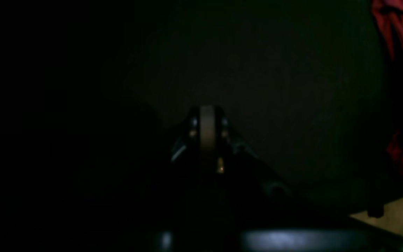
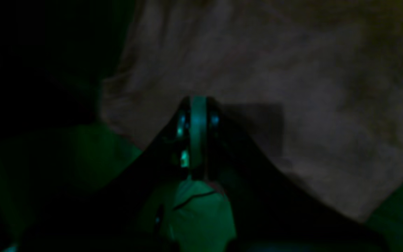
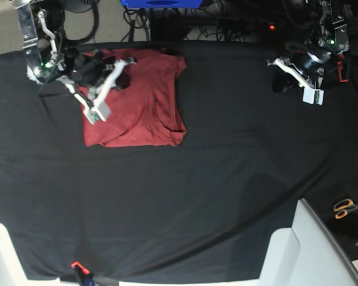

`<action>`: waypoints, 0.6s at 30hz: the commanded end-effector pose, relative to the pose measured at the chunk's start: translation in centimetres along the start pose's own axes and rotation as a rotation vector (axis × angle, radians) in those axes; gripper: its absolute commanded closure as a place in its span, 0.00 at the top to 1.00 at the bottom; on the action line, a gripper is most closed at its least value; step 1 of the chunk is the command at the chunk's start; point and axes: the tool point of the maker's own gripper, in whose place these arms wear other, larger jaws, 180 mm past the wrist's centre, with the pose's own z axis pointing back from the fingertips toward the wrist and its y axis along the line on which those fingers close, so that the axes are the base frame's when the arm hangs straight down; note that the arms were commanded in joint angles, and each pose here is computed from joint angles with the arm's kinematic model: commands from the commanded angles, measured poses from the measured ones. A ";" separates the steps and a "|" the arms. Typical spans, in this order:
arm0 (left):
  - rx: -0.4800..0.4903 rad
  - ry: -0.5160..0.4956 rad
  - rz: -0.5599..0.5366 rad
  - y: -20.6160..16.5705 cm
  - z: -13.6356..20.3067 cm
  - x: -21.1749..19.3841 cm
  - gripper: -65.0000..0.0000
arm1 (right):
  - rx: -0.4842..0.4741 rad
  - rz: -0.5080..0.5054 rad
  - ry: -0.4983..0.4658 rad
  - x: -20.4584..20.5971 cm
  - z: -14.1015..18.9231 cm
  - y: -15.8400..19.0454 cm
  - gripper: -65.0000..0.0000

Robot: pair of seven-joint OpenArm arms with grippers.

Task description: Fold the T-shirt properly

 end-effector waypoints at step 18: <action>0.005 -0.019 -0.011 0.6 0.7 0.5 0.00 | -0.240 0.159 -0.183 15.1 4.7 -10.9 0.59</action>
